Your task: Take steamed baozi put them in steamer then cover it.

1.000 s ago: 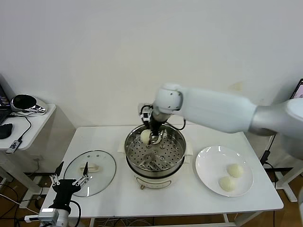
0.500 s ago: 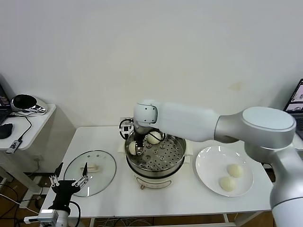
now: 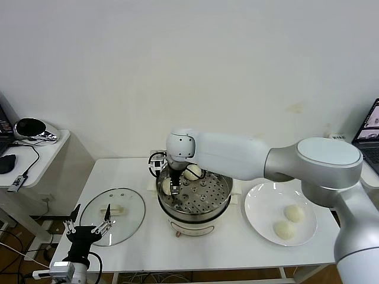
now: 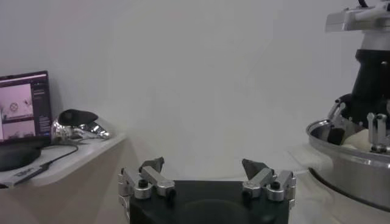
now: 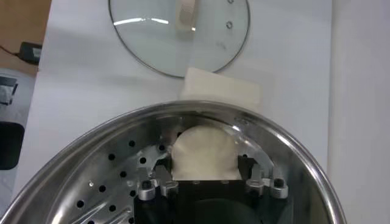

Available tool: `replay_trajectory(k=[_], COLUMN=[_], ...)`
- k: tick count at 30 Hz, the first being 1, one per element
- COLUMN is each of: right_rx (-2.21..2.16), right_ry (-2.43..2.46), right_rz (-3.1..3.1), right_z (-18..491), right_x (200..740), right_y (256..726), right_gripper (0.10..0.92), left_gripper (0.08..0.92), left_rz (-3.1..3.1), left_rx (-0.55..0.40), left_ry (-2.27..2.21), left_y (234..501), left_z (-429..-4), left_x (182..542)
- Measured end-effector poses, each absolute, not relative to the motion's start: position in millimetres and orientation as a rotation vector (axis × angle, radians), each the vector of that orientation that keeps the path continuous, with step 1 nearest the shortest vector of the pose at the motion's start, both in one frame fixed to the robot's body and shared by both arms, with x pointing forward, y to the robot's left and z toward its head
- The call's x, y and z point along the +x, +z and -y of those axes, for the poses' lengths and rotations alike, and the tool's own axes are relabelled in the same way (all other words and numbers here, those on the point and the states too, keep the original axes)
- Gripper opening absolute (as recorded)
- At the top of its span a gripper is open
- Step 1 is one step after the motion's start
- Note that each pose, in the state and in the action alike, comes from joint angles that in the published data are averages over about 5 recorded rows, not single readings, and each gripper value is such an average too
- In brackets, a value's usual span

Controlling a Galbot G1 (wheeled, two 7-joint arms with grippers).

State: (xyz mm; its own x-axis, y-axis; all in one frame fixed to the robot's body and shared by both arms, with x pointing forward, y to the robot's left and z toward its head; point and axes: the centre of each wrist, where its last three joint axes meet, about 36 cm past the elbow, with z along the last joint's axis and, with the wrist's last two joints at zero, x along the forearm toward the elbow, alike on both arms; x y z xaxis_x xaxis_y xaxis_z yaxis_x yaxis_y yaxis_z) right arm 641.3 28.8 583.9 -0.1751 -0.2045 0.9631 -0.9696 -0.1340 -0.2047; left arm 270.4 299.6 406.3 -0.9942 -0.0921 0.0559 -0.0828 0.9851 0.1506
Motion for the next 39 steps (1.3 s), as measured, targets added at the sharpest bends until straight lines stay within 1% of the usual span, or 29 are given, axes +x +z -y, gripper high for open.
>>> replay_trajectory(k=[3,10,15,20,25,30,34,39], right_rx=[1.379,1.382,1.362,1.327,1.293,1.274,1.273,1.279], right_ry=[1.375,1.396,1.42,1.42,1.408,1.393,1.387,1.388], right_rz=[1.429,1.427,1.42,1.409,1.393,1.369,1.351,1.324], right_z=[-23.5,12.6,64.2,135.0,208.2,269.3,305.7,335.5], right_x=[640.7,633.6,622.0,606.1,586.8,569.1,557.6,547.6], right_y=[596.7,638.8,671.7,688.0,686.3,670.1,648.6,615.7], right_gripper=[0.81,0.823,0.823,0.823,0.823,0.823,0.823,0.823], left_gripper=[0.823,0.823,0.823,0.823,0.823,0.823,0.823,0.823], left_rz=[3.067,3.061,3.056,3.052,3.048,3.046,3.047,3.041], left_rx=[0.131,0.115,0.099,0.081,0.072,0.074,0.081,0.091], left_ry=[-0.233,-0.24,-0.25,-0.263,-0.272,-0.273,-0.276,-0.289], left_y=[406.1,403.5,402.8,403.1,403.6,404.4,406.8,407.5], left_z=[-300.1,-300.2,-300.4,-299.7,-299.1,-298.5,-299.0,-301.1], left_x=[271.6,274.2,275.0,273.9,271.3,268.6,267.3,265.4])
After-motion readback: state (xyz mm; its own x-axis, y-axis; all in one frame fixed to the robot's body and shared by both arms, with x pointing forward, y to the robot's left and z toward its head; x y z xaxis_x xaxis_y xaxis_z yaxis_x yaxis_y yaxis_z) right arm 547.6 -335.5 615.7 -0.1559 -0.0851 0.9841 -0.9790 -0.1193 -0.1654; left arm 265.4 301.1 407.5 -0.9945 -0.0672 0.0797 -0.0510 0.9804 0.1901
